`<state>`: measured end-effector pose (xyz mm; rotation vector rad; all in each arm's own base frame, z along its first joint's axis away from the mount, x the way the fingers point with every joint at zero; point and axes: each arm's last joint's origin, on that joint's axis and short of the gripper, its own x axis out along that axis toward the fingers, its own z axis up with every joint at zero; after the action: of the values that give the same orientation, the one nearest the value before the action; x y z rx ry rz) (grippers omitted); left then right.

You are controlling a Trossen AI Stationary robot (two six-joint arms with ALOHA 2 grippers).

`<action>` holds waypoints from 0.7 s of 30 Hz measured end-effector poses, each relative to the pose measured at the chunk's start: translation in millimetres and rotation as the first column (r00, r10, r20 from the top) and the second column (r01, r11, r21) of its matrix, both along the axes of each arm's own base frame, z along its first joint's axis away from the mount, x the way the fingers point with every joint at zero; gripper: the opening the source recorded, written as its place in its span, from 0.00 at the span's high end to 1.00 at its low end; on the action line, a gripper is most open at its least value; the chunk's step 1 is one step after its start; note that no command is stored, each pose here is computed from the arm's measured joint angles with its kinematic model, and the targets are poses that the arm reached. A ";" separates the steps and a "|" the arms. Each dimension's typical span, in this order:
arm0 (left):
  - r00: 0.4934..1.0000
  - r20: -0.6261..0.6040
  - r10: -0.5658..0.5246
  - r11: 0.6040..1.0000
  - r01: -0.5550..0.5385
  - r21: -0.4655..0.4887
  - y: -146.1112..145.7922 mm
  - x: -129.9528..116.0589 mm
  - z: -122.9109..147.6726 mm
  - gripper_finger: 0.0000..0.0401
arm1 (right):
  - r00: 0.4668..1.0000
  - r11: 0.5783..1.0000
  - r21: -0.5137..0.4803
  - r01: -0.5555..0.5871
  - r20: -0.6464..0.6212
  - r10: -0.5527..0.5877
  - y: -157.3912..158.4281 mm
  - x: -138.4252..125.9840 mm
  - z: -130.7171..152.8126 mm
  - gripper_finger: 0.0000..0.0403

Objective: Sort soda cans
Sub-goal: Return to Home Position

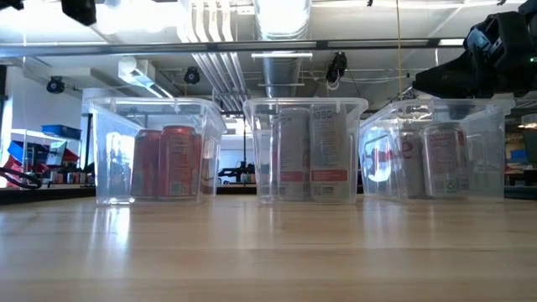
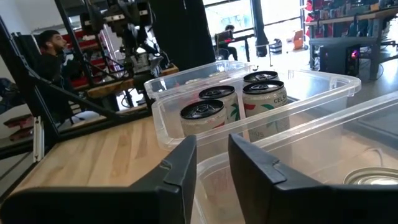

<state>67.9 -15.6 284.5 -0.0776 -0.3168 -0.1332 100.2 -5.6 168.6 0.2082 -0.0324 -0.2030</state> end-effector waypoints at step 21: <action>0.932 0.362 0.020 0.994 0.021 -0.109 23.4 -78.1 106.1 0.35 | 1.000 1.000 0.001 0.000 0.000 0.000 0.0 0.0 0.0 0.84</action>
<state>-10.3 7.8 390.6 -0.1647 -0.6949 -0.1300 100.2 -5.6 168.6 0.2088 -0.0324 -0.2028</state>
